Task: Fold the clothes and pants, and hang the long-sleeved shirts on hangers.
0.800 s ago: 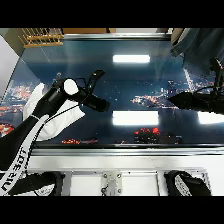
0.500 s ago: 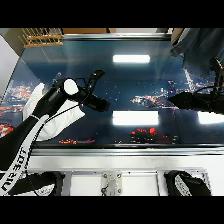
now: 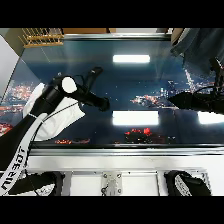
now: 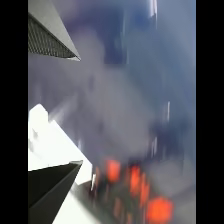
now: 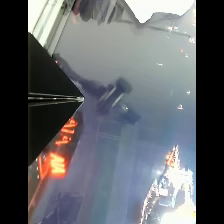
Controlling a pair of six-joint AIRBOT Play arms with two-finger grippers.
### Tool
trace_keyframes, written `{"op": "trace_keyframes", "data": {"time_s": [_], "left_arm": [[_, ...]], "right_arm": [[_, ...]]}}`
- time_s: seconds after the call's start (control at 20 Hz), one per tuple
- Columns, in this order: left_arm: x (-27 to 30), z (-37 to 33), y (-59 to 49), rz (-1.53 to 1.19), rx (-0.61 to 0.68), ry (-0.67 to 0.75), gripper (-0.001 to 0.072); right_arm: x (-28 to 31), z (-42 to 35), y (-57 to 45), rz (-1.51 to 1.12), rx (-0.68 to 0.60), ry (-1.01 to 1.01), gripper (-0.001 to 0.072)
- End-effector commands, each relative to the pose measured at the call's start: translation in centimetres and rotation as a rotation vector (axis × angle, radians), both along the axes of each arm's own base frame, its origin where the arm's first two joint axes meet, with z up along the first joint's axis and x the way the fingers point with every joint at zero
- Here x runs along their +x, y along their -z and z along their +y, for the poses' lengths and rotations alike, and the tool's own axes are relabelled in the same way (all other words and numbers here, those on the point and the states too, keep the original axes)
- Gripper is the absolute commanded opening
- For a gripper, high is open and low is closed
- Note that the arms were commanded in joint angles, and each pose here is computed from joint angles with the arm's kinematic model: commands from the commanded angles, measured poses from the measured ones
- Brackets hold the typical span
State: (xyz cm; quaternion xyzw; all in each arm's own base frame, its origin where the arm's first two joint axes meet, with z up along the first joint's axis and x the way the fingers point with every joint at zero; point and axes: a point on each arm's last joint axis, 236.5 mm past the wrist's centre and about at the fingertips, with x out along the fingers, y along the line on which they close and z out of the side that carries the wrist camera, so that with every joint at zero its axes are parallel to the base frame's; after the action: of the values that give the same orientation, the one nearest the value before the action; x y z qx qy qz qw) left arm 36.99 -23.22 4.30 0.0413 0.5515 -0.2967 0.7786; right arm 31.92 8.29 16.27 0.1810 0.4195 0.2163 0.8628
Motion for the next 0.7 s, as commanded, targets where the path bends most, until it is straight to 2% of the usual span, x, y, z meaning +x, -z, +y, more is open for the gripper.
{"op": "trace_keyframes", "data": {"time_s": [0.0,0.1,0.3,0.35,0.5,0.65], "left_arm": [[5.1,14.5,-2.7,-0.117,0.362,-0.275,0.0720],[6.3,23.9,-5.3,-0.162,0.450,-0.529,0.0720],[4.4,37.1,-3.6,-0.129,0.440,-0.879,0.0720],[3.7,39.0,-2.0,-0.108,0.400,-0.943,0.0720],[2.8,41.7,3.7,-0.033,0.253,-1.084,0.0720],[0.9,42.7,9.1,0.078,0.278,-1.082,0.0720]], "right_arm": [[0.0,0.0,0.0,0.001,0.001,-0.001,0.0021],[0.0,0.0,0.0,0.001,0.001,-0.001,0.0021],[0.0,0.0,0.0,0.001,0.001,-0.001,0.0021],[0.0,0.0,0.0,0.002,0.001,-0.001,0.0021],[0.0,0.0,0.0,0.001,0.001,-0.001,0.0021],[0.0,0.0,0.0,0.001,0.001,-0.001,0.0021]]}}
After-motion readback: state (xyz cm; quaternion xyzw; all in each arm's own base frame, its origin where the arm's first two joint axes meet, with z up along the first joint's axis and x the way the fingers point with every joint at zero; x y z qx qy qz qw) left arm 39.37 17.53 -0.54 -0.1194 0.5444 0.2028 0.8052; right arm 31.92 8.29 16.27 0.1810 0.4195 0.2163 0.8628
